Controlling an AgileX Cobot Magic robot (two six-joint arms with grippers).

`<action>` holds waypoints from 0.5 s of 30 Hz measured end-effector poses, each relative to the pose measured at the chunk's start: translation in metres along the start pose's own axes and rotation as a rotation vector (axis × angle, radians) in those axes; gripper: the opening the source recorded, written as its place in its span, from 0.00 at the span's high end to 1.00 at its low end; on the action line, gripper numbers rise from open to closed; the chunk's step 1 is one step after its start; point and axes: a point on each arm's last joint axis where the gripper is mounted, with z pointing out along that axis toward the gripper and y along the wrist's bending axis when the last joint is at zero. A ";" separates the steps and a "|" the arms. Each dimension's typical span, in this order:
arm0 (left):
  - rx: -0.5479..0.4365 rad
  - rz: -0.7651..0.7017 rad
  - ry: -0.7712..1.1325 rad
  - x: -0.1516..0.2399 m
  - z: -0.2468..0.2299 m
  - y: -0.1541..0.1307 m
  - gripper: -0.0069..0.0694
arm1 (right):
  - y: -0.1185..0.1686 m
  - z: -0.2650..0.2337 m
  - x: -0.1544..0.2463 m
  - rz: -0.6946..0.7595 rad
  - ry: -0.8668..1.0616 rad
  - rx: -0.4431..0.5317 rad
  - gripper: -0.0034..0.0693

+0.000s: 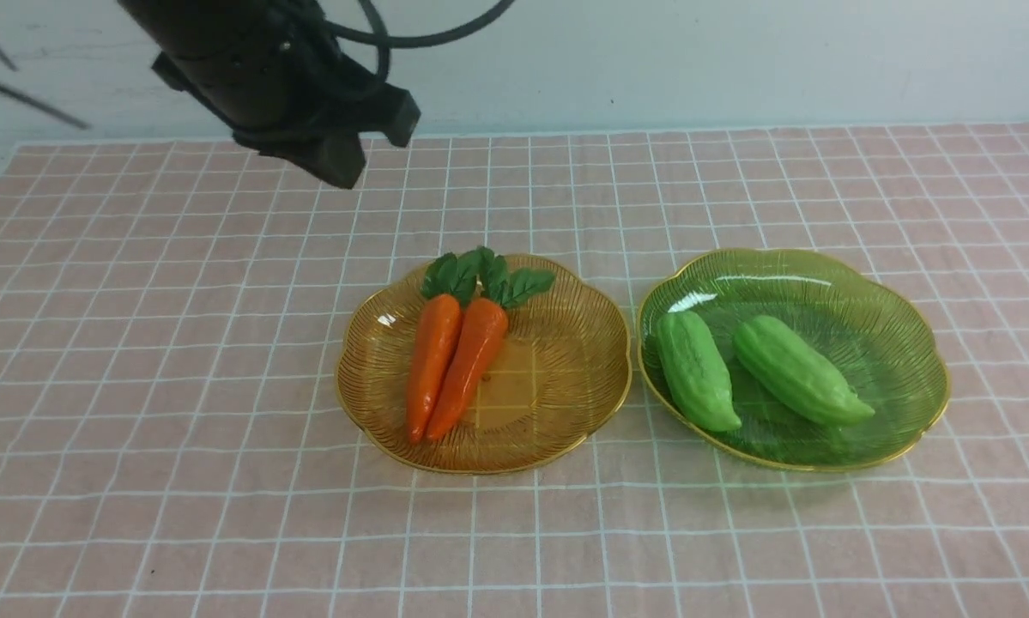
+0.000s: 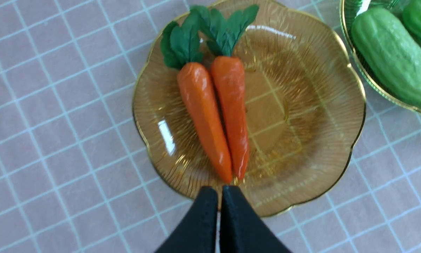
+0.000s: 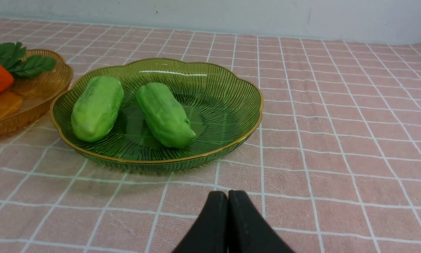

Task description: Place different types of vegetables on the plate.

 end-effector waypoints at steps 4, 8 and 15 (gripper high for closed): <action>-0.036 0.014 -0.016 0.031 -0.033 -0.001 0.91 | 0.000 0.000 0.000 0.000 0.000 0.000 0.97; -0.070 0.026 -0.036 0.076 -0.068 -0.002 0.91 | 0.000 0.000 0.000 0.000 0.000 0.000 0.97; -0.093 0.023 -0.065 0.177 -0.091 -0.005 0.91 | 0.000 0.000 0.000 0.000 0.000 0.000 0.97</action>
